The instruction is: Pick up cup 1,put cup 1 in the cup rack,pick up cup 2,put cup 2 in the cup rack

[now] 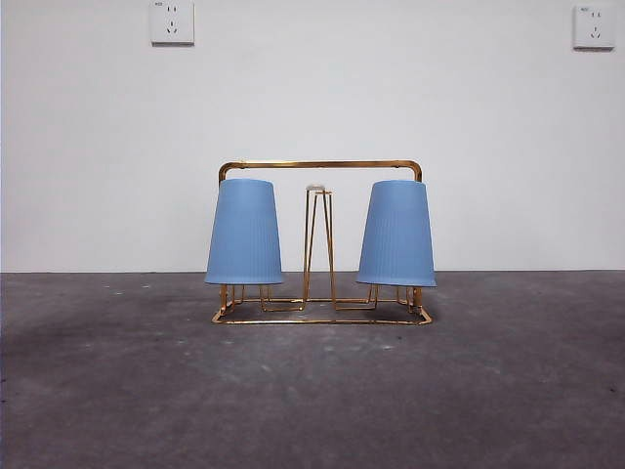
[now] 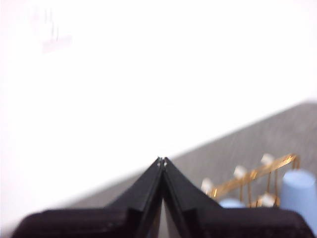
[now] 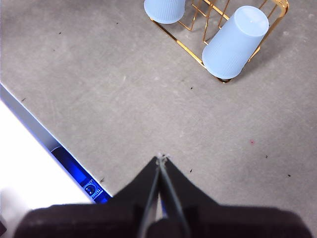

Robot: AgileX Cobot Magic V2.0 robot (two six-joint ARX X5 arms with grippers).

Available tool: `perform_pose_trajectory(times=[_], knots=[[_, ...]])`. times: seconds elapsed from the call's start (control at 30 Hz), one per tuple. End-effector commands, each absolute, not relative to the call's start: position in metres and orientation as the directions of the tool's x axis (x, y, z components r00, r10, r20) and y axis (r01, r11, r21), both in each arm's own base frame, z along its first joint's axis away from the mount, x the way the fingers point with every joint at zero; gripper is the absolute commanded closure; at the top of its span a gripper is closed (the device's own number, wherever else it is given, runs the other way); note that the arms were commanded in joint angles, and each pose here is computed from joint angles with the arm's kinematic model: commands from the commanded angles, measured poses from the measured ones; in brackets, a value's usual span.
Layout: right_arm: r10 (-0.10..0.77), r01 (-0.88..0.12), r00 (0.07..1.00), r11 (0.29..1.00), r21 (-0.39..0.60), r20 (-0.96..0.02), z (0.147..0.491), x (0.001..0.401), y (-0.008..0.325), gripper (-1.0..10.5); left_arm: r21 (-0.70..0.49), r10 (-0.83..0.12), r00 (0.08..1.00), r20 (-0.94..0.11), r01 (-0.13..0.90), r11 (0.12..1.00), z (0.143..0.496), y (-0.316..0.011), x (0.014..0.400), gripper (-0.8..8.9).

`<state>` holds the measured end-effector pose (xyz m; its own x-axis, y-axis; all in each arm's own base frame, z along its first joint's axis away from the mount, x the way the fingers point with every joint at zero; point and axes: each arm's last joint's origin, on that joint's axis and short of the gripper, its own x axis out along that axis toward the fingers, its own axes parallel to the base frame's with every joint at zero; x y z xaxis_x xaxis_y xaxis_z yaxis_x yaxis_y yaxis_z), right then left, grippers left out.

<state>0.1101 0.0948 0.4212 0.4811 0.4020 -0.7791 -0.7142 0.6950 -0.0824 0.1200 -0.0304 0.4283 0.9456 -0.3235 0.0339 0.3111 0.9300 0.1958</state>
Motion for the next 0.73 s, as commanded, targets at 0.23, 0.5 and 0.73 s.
perform_pose_trajectory(times=[0.23, 0.5, 0.73], knots=[[0.394, -0.709, 0.474, 0.701, -0.076, -0.787, 0.419, 0.110, 0.095, 9.5, 0.226, -0.257, 0.966, 0.006, 0.249, 0.942, 0.312, -0.012, 0.112, 8.17], [0.394, -0.709, 0.474, 0.701, -0.076, -0.788, 0.419, 0.110, 0.095, 9.5, 0.170, -0.254, 0.964, -0.085, 0.265, 0.949, 0.224, -0.011, 0.100, 8.17], [0.394, -0.709, 0.474, 0.701, -0.076, -0.787, 0.419, 0.110, 0.095, 9.5, 0.104, -0.251, 0.962, -0.106, 0.261, 0.960, 0.181, -0.011, 0.095, 8.17]])
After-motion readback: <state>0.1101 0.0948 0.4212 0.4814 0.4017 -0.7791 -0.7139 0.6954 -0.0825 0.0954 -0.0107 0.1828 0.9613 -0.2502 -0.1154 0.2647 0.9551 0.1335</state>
